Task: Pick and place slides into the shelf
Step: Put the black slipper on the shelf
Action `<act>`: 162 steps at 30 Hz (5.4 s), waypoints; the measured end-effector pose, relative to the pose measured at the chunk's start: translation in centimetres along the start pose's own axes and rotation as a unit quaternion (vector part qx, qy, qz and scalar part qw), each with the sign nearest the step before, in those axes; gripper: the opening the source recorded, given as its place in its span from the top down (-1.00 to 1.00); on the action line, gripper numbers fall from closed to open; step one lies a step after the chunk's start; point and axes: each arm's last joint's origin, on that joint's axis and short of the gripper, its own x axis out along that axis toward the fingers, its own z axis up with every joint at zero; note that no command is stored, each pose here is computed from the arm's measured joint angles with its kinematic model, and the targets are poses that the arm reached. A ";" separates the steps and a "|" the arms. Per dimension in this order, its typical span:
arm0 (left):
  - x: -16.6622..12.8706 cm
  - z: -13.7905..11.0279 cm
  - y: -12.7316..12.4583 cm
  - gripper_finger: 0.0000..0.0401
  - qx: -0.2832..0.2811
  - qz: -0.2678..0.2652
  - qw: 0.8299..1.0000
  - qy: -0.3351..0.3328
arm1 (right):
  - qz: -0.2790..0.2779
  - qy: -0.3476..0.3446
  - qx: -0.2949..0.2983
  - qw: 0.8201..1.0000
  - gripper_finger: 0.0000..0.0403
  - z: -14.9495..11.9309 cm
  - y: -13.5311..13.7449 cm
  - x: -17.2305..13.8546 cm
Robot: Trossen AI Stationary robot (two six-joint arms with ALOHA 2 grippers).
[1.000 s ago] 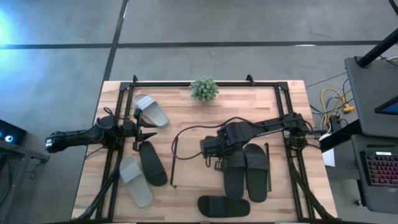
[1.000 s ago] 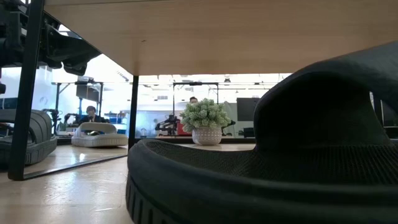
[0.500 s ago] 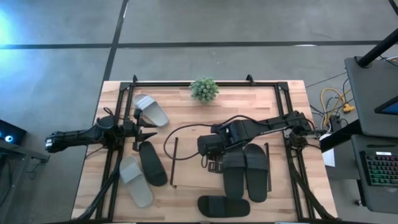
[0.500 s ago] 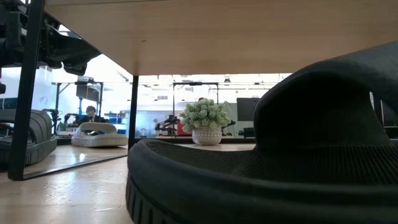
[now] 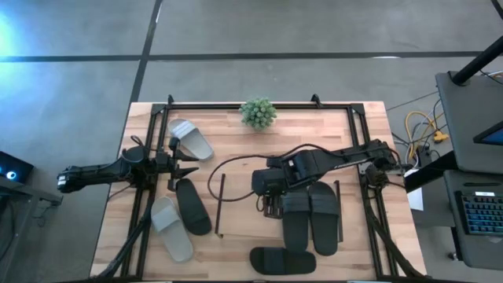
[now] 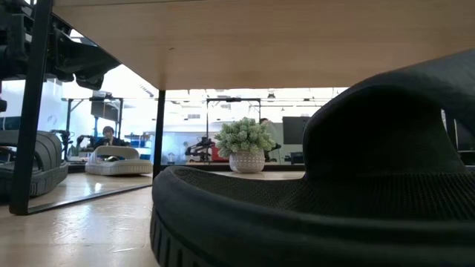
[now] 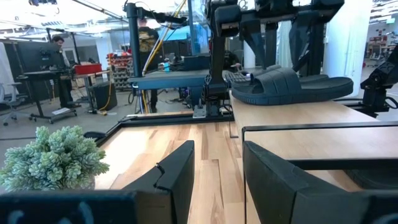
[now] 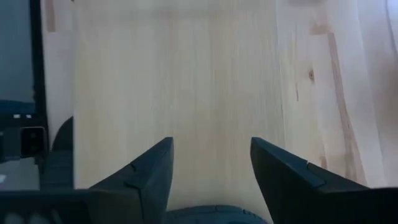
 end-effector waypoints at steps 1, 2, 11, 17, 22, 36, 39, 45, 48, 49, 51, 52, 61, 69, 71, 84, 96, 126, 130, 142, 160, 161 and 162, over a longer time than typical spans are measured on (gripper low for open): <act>0.0 0.0 0.0 0.39 0.000 0.000 1.000 0.000 | 0.002 -0.005 0.002 1.000 -0.02 0.0 0.0 -0.4; 0.0 0.0 0.0 0.39 0.000 0.000 1.000 0.000 | 0.005 -0.011 0.002 1.000 -0.02 0.0 0.1 -0.8; 0.0 0.0 0.0 0.39 0.000 0.000 1.000 0.000 | -0.001 -0.053 0.007 0.999 -0.02 -0.2 -0.3 -3.7; 0.0 0.0 0.0 0.39 0.000 0.000 1.000 0.000 | -0.002 -0.048 0.004 0.999 -0.02 -0.4 -0.2 -3.9; 0.0 0.0 0.0 0.39 0.000 0.000 1.000 0.000 | 0.006 -0.044 -0.024 0.999 -0.02 -1.0 1.2 -4.0; 0.0 0.0 0.0 0.39 0.000 0.000 1.000 0.000 | 0.024 0.001 -0.093 0.995 -0.02 -4.6 6.1 -5.0; 0.0 0.0 0.0 0.39 0.000 0.000 1.000 0.000 | 0.049 0.011 -0.091 0.995 -0.02 -5.2 7.1 -5.2; 0.0 0.0 0.0 0.39 0.000 0.000 1.000 0.001 | 0.078 0.025 -0.091 0.993 -0.02 -6.3 8.7 -5.6; 0.0 0.0 0.0 0.39 0.000 0.000 1.000 0.000 | 0.081 0.028 -0.084 0.993 -0.02 -6.7 9.2 -5.7; 0.0 0.0 0.0 0.39 0.000 0.000 1.000 0.000 | 0.082 0.029 -0.080 0.993 -0.02 -6.8 9.4 -5.8; 0.0 0.0 0.0 0.39 0.000 0.000 1.000 0.000 | 0.084 0.031 -0.069 0.994 -0.02 -7.0 9.7 -5.9; 0.0 0.0 0.0 0.39 0.000 0.000 1.000 0.000 | 0.085 0.031 -0.064 0.994 -0.02 -7.1 9.8 -5.9; 0.0 0.0 0.0 0.39 0.000 0.000 1.000 0.001 | 0.085 0.039 -0.013 0.996 -0.02 -7.2 9.9 -5.8; 0.0 0.0 0.0 0.39 0.000 0.000 1.000 0.000 | 0.076 0.056 0.147 0.985 -0.02 -7.5 10.1 -5.7; 0.0 0.0 0.0 0.39 0.000 0.000 1.000 0.000 | 0.070 0.061 0.189 0.978 -0.02 -7.6 10.2 -5.6; 0.0 0.0 0.0 0.39 0.000 0.000 1.000 0.000 | 0.054 0.108 0.370 0.921 -0.02 -10.2 12.8 -5.2; 0.0 0.0 0.0 0.39 0.000 0.000 1.000 0.000 | 0.076 0.117 0.453 0.880 -0.02 -12.0 15.3 -4.3; -0.4 2.9 0.1 0.39 -0.320 -0.041 0.936 -0.144 | 0.093 0.127 0.438 0.885 -0.02 -13.9 17.2 -4.9; -0.9 4.0 0.3 0.39 -0.422 -0.068 0.881 -0.201 | 0.094 0.128 0.435 0.886 -0.02 -14.0 17.3 -4.9; -2.3 6.3 0.3 0.39 -0.407 -0.107 0.846 -0.326 | 0.096 0.124 0.413 0.897 -0.02 -14.0 17.2 -4.9; -1.9 5.9 0.2 0.39 -0.447 -0.142 0.837 -0.280 | 0.173 0.049 0.505 0.844 -0.02 -16.9 25.2 -0.3; -1.9 5.9 0.1 0.39 -0.446 -0.146 0.838 -0.278 | 0.172 0.048 0.505 0.844 -0.02 -17.1 25.7 0.7; -1.9 5.9 0.1 0.39 -0.445 -0.149 0.839 -0.277 | 0.170 0.044 0.505 0.845 -0.02 -17.2 26.1 1.5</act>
